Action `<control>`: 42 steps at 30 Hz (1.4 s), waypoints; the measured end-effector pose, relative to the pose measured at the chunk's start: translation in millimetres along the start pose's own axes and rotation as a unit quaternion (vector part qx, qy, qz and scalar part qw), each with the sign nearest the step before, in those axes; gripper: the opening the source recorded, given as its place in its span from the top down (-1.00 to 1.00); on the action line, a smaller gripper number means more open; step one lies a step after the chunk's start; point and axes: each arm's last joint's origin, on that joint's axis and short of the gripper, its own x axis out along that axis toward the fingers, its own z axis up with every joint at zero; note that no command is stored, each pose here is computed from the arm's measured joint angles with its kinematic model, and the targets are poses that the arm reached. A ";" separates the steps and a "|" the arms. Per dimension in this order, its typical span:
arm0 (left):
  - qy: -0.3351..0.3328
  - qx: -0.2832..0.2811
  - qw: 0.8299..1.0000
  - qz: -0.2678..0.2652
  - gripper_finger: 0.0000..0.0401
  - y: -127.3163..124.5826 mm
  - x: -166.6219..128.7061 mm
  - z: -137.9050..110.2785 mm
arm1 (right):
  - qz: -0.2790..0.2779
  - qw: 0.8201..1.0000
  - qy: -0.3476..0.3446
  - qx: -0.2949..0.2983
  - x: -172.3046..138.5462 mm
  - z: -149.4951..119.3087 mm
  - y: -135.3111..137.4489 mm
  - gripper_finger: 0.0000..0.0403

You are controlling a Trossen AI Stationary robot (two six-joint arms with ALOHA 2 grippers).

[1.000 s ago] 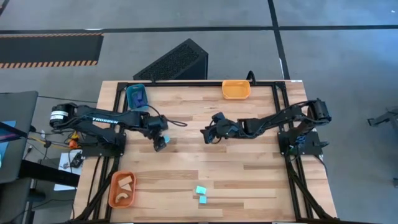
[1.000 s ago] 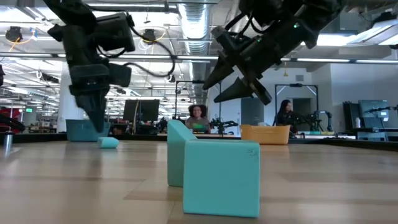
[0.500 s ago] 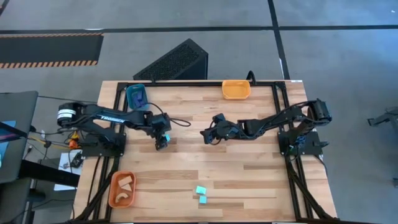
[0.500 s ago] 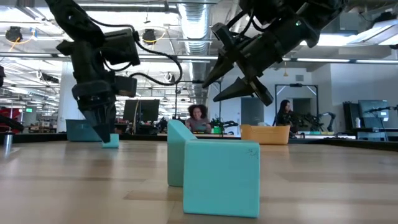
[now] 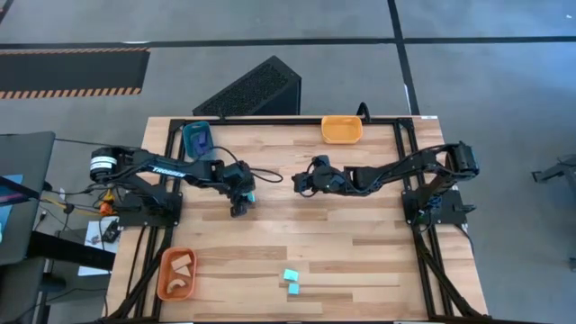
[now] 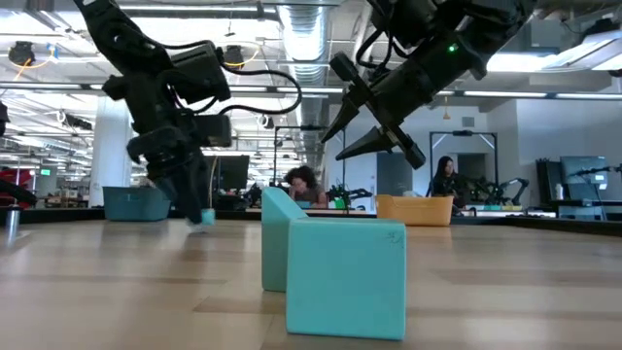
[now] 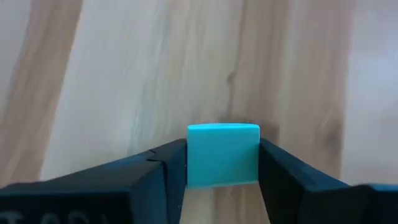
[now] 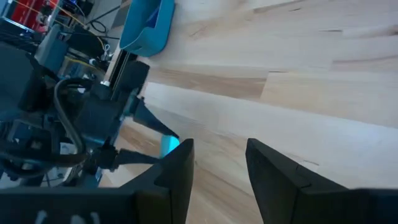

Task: Sort & place blocks by color
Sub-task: Put the top light blue block into the yellow bin

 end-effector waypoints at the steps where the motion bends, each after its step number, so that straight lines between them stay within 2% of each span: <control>1: -0.009 0.000 1.000 -0.009 0.38 -0.3 1.7 0.6 | -0.001 1.000 -0.001 0.001 0.3 0.7 -0.3 0.16; 3: -0.015 0.000 1.000 -0.026 0.39 -0.7 5.6 -0.7 | -0.002 1.000 -0.002 0.002 1.0 2.6 -1.2 0.18; 7: -0.022 0.020 0.999 -0.024 0.39 0.2 10.9 1.0 | -0.006 1.000 -0.010 0.008 3.2 8.8 -3.6 0.20; 12: -0.058 0.057 0.997 -0.016 0.28 1.1 12.3 9.8 | -0.005 1.000 -0.014 0.003 -3.8 23.1 -1.5 0.23; 17: -0.158 0.097 0.983 -0.008 0.30 5.8 -0.1 46.0 | -0.043 0.999 -0.013 -0.010 -36.1 53.9 10.6 0.28; 21: -0.242 0.118 0.962 -0.034 0.33 18.3 -13.6 86.3 | -0.068 0.997 -0.019 -0.032 -73.4 84.4 22.3 0.30; 25: -0.276 0.119 0.952 -0.054 0.32 35.6 -15.3 124.6 | -0.090 0.993 -0.053 -0.063 -108.5 107.9 30.2 0.33; 28: -0.291 0.112 0.948 -0.055 0.32 50.8 -9.5 154.8 | -0.107 0.988 -0.080 -0.076 -123.8 117.6 28.6 0.34; 35: -0.318 0.077 0.944 -0.047 0.31 86.6 20.6 215.9 | -0.162 0.980 -0.069 -0.090 -132.6 128.8 11.8 0.37; 42: -0.314 0.001 0.948 -0.060 0.31 130.3 45.0 236.9 | -0.219 0.968 -0.079 -0.097 -131.2 149.6 -7.5 0.37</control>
